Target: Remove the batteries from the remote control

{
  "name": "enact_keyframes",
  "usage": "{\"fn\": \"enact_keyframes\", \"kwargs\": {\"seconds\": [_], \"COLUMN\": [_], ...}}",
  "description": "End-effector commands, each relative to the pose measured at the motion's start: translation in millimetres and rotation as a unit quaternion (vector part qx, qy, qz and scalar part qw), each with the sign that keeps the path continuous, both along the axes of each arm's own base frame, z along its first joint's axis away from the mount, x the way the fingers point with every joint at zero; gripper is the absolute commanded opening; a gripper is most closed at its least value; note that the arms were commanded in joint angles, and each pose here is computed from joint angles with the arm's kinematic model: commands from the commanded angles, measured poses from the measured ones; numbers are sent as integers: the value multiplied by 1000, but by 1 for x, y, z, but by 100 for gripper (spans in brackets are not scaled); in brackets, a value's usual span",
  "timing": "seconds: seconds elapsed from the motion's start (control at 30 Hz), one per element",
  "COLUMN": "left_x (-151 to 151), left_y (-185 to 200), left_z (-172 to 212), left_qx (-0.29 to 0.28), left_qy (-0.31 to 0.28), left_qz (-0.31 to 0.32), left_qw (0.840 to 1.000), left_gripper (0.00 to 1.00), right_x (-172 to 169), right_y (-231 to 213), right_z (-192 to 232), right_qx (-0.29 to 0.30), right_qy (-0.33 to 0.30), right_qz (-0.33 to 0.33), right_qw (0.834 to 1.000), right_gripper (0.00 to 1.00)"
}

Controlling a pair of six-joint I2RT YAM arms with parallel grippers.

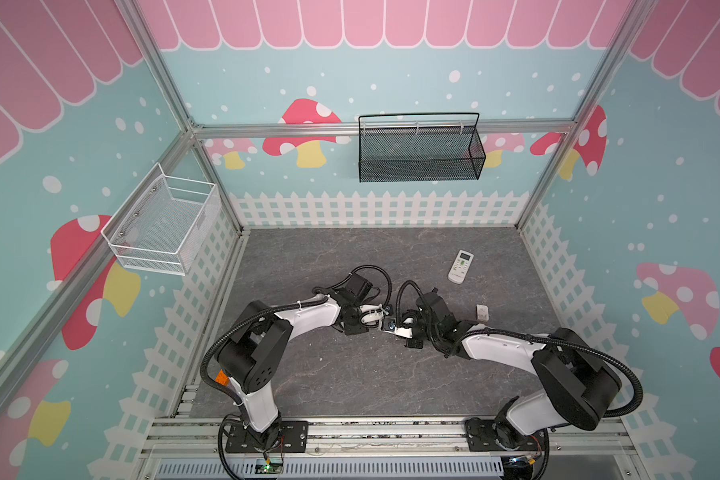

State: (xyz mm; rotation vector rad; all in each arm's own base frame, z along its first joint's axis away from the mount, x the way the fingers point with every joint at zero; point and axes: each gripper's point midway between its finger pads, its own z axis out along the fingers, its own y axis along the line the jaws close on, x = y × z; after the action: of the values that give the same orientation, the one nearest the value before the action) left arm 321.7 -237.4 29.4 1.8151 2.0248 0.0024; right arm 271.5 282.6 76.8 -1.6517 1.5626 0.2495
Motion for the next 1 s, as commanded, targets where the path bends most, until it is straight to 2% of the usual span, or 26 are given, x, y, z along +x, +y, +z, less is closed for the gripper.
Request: {"fn": "enact_keyframes", "kwargs": {"seconds": [0.0,0.57,0.97], "left_x": [-2,-4,-3], "left_y": [-3,-3,-5], "left_z": [-2,-4,-2], "left_qx": [-9,-10,-14], "left_qy": [9,14,15], "left_qz": [-2,-2,0], "left_qw": [1000,1000,1000], "left_gripper": [0,0,0], "right_x": [1,0,2], "right_y": [-2,4,-1], "right_z": [1,17,-1], "right_qx": [1,40,15], "right_qy": [-7,-11,3], "right_qz": [0,15,3], "right_qw": [1000,999,1000], "right_gripper": [0,0,0]}}
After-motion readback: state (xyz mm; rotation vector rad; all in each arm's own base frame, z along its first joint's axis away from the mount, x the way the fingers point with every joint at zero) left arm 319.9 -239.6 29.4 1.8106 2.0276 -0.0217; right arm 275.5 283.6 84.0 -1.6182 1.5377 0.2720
